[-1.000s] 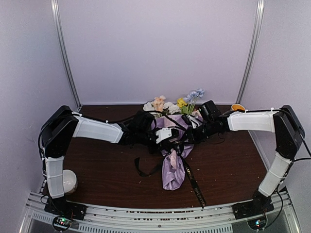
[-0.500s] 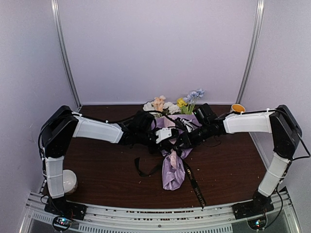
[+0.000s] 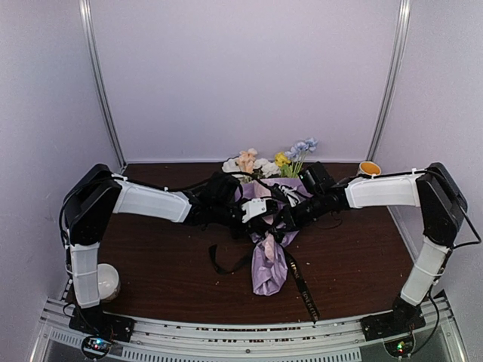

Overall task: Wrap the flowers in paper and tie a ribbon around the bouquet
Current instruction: Cross the half-tied ribbon over the folded bouquet.

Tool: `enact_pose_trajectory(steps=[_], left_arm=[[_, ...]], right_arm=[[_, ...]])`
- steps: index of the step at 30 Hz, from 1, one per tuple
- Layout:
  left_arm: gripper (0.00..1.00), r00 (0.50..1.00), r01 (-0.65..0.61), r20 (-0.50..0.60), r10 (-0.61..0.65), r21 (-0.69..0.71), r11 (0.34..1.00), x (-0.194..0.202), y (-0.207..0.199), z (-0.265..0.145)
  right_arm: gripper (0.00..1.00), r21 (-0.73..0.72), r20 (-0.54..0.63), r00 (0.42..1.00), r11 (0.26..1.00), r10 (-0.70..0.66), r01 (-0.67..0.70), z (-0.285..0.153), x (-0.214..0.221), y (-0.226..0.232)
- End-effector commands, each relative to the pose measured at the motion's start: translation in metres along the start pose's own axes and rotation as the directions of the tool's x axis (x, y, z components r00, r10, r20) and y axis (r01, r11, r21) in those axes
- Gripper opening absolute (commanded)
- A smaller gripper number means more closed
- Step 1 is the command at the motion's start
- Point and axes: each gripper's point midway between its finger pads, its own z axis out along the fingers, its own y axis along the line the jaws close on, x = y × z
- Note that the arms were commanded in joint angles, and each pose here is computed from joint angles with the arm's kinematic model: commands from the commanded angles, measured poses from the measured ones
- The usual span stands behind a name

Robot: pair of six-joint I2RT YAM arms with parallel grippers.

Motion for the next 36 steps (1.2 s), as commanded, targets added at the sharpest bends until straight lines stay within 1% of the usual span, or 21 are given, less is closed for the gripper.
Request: enact_pose_trajectory(steps=[1,7,9,10,15,17,18,20,22,25,27,30,32,34,36], left_arm=[[0.00,0.999,-0.007,0.039,0.008,-0.029,1.000,-0.018,0.007,-0.008],[0.00,1.000,-0.007,0.025,0.009,-0.041,0.999,-0.020,0.010,-0.015],[0.06,1.000,-0.017,0.015,0.017,-0.043,0.999,-0.019,0.011,-0.018],[0.11,1.000,-0.017,0.012,0.018,-0.040,0.999,-0.019,0.011,-0.019],[0.43,1.000,-0.020,0.012,0.020,-0.017,1.000,-0.028,0.012,-0.035],[0.53,1.000,-0.014,0.019,0.014,0.016,1.000,-0.035,0.012,-0.048],[0.56,1.000,-0.014,0.019,0.013,0.036,0.999,-0.037,0.010,-0.054],[0.58,1.000,-0.010,-0.009,0.011,0.052,0.999,-0.030,0.010,-0.065],[0.59,0.998,0.008,-0.068,-0.004,0.054,0.999,-0.009,0.013,-0.073],[0.68,0.983,0.058,-0.175,-0.049,0.047,0.997,0.028,0.019,-0.081],[0.73,0.973,0.072,-0.221,-0.064,0.030,0.997,0.047,0.023,-0.082],[0.79,0.970,0.082,-0.237,-0.060,0.085,0.993,0.059,0.012,-0.077],[0.81,0.963,0.118,-0.257,-0.085,0.118,0.986,0.070,0.006,-0.066],[0.81,0.956,0.146,-0.272,-0.113,0.105,0.984,0.077,0.010,-0.056],[0.81,0.955,0.167,-0.262,-0.140,0.081,0.983,0.076,0.016,-0.049]], right_arm=[[0.00,0.045,0.014,1.000,0.999,-0.011,0.010,-0.004,-0.003,-0.003],[0.00,0.087,0.049,0.999,0.996,-0.018,0.014,-0.018,-0.011,-0.002],[0.00,0.096,0.053,0.998,0.995,-0.014,0.009,-0.019,-0.011,-0.004],[0.00,0.098,0.056,0.998,0.995,-0.012,0.006,-0.020,-0.012,-0.004],[0.00,0.100,0.068,0.998,0.995,-0.003,-0.004,-0.020,-0.012,-0.005],[0.00,0.095,0.075,0.997,0.995,0.001,-0.009,-0.021,-0.012,-0.004],[0.00,0.095,0.077,0.997,0.995,0.004,-0.011,-0.021,-0.012,-0.004],[0.00,0.096,0.077,0.997,0.995,0.009,-0.016,-0.020,-0.012,-0.004],[0.00,0.092,0.077,0.997,0.996,0.012,-0.019,-0.019,-0.011,-0.004],[0.00,0.085,0.079,0.997,0.996,0.015,-0.022,-0.019,-0.011,-0.003],[0.00,0.085,0.081,0.997,0.996,0.017,-0.024,-0.019,-0.011,-0.003],[0.00,0.087,0.086,0.996,0.996,0.024,-0.032,-0.019,-0.012,-0.004],[0.00,0.088,0.091,0.996,0.996,0.026,-0.034,-0.019,-0.013,-0.004],[0.00,0.087,0.097,0.995,0.996,0.028,-0.037,-0.020,-0.013,-0.003],[0.00,0.088,0.102,0.994,0.995,0.029,-0.038,-0.021,-0.014,-0.003]])
